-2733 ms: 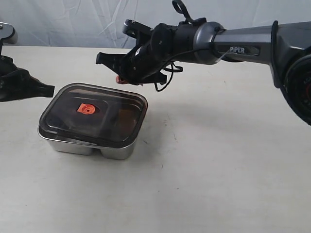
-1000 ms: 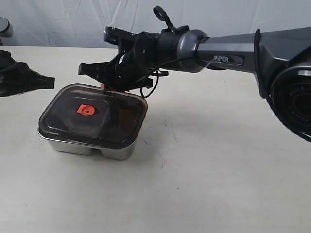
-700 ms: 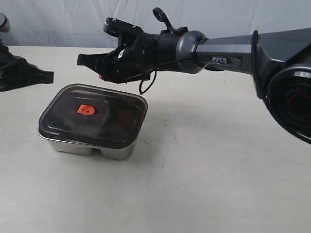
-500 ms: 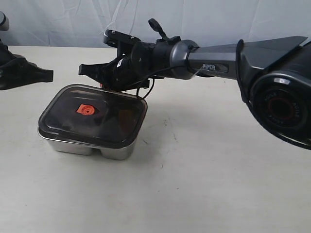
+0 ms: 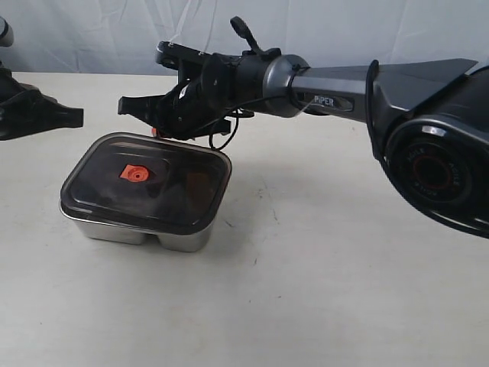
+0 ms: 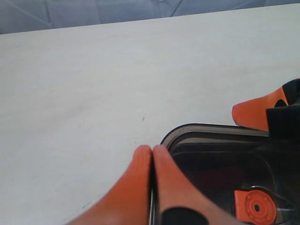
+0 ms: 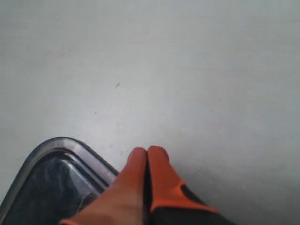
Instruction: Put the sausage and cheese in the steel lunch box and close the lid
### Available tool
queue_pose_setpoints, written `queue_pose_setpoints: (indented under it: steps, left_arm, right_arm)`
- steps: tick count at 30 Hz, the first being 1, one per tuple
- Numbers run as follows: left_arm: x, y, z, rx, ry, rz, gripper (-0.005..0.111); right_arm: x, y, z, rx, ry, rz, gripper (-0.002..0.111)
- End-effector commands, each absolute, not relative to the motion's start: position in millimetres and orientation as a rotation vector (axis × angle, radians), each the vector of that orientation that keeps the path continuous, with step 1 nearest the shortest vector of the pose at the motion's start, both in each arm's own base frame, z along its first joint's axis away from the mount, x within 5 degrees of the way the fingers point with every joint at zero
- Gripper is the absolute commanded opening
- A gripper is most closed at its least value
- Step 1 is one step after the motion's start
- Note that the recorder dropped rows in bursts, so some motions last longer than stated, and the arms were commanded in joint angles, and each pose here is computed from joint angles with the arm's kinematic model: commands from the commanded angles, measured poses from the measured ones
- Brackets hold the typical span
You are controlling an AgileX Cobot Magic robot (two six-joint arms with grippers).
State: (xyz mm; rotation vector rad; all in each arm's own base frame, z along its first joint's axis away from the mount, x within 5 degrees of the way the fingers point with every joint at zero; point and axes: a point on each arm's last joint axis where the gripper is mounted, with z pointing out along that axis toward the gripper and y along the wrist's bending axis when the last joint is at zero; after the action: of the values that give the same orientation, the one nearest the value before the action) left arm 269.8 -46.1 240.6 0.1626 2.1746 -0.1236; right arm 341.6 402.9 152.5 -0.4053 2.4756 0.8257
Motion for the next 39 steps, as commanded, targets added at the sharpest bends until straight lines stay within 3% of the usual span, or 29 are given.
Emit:
queue_pose_setpoints:
  steps: [1, 25, 39]
  left_arm:
    - [269.5, -45.0, 243.2, 0.148, 2.160, -0.125, 0.000]
    - [269.4, -45.1, 243.0, 0.149, 2.163, -0.126, 0.000]
    - [258.4, -48.4, 230.7, 0.208, 2.336, -0.168, 0.000]
  right_arm:
    - [340.8, 402.6, 151.7, -0.430, 2.496, 0.823, -0.001]
    - [328.7, 413.9, 147.4, -0.510, 2.482, 0.846, -0.001]
    - [351.4, 360.8, 208.6, -0.488, 2.540, 0.652, -0.001]
